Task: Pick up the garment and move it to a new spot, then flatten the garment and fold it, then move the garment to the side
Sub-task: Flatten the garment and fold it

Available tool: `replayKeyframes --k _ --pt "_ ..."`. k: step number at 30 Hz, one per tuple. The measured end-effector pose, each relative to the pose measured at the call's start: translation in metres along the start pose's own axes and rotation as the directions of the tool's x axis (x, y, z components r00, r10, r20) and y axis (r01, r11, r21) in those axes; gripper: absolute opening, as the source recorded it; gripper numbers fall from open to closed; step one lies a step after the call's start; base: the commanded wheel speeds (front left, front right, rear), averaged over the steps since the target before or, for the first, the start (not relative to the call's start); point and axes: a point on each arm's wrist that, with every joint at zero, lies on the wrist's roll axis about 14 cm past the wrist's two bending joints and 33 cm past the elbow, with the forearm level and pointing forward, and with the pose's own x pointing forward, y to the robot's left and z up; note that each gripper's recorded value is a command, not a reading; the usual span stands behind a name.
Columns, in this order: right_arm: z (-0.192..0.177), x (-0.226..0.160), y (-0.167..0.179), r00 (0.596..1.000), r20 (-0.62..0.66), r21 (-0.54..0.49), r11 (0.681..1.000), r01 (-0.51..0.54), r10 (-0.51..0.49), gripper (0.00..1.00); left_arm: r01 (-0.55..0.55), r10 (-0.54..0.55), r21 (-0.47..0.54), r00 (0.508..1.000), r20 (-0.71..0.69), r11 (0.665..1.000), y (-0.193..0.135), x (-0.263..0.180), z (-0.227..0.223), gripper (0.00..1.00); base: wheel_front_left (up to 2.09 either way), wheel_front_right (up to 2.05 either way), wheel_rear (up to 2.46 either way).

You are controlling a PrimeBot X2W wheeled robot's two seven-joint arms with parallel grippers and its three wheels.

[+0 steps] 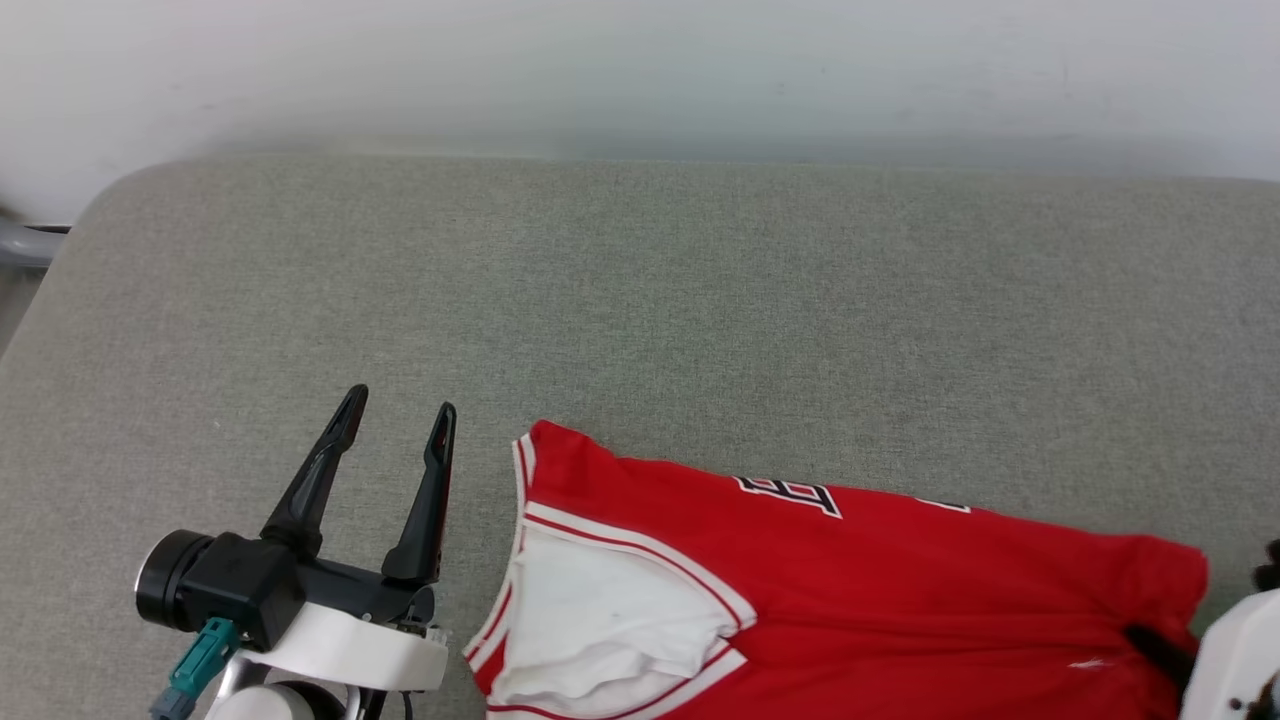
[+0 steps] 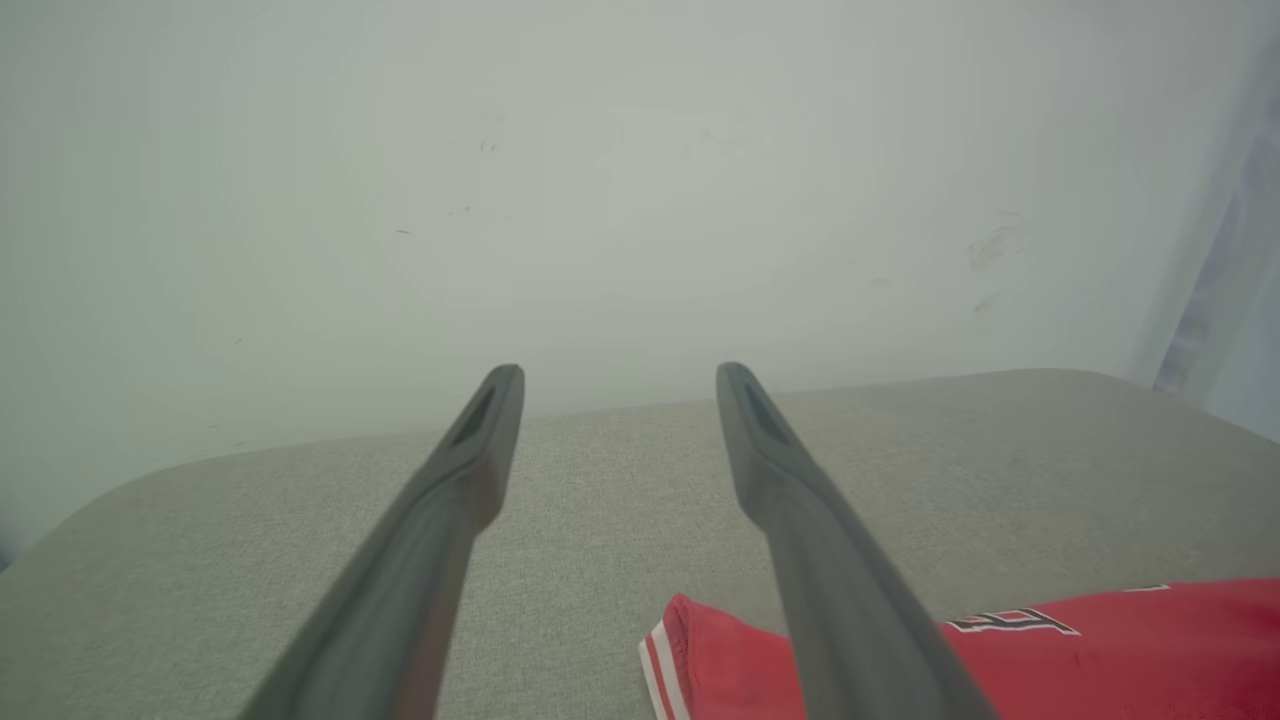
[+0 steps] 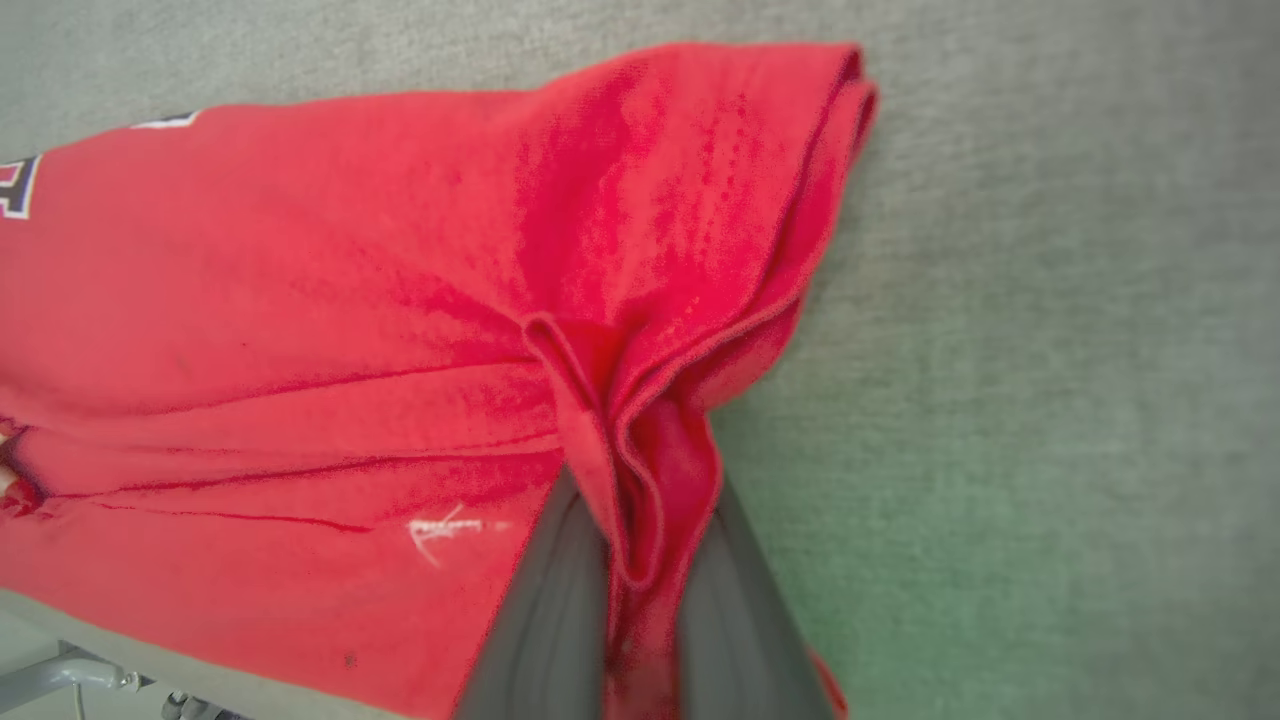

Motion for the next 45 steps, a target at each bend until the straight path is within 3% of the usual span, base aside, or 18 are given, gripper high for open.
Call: replayKeyframes --k 10,14,22,31,39,45 --pt "0.031 -0.031 -0.082 0.967 0.099 -0.033 0.971 0.237 -0.233 0.00 0.004 -0.004 -0.008 1.000 0.009 1.000 -0.002 -0.003 0.004 1.00 0.00 0.00 0.00" --pt "0.035 -0.036 -0.084 0.963 0.121 -0.025 0.969 0.245 -0.240 0.00 -0.001 0.002 -0.012 1.000 0.018 1.000 -0.002 -0.006 0.008 1.00 0.00 0.00 0.00" --pt "0.037 -0.047 -0.051 0.974 0.168 -0.087 0.982 0.169 -0.153 0.00 -0.004 0.005 -0.032 0.999 0.033 0.999 -0.008 -0.019 0.015 1.00 0.00 0.00 0.00" --pt "0.029 -0.071 0.005 0.983 0.181 -0.221 0.974 0.058 -0.018 0.00 -0.017 0.020 -0.061 0.998 0.052 0.998 -0.013 -0.033 0.022 1.00 0.00 0.00 0.00" --pt "0.016 -0.078 0.082 0.976 0.141 -0.328 0.938 -0.110 0.164 0.00 -0.035 0.040 -0.073 0.997 0.061 0.997 -0.012 -0.038 0.025 1.00 0.00 0.00 0.00" --pt "0.000 -0.075 0.149 0.934 0.094 -0.285 0.908 -0.307 0.345 0.00 -0.068 0.072 -0.071 0.996 0.060 0.995 -0.003 -0.044 0.026 1.00 0.00 0.00 0.00"
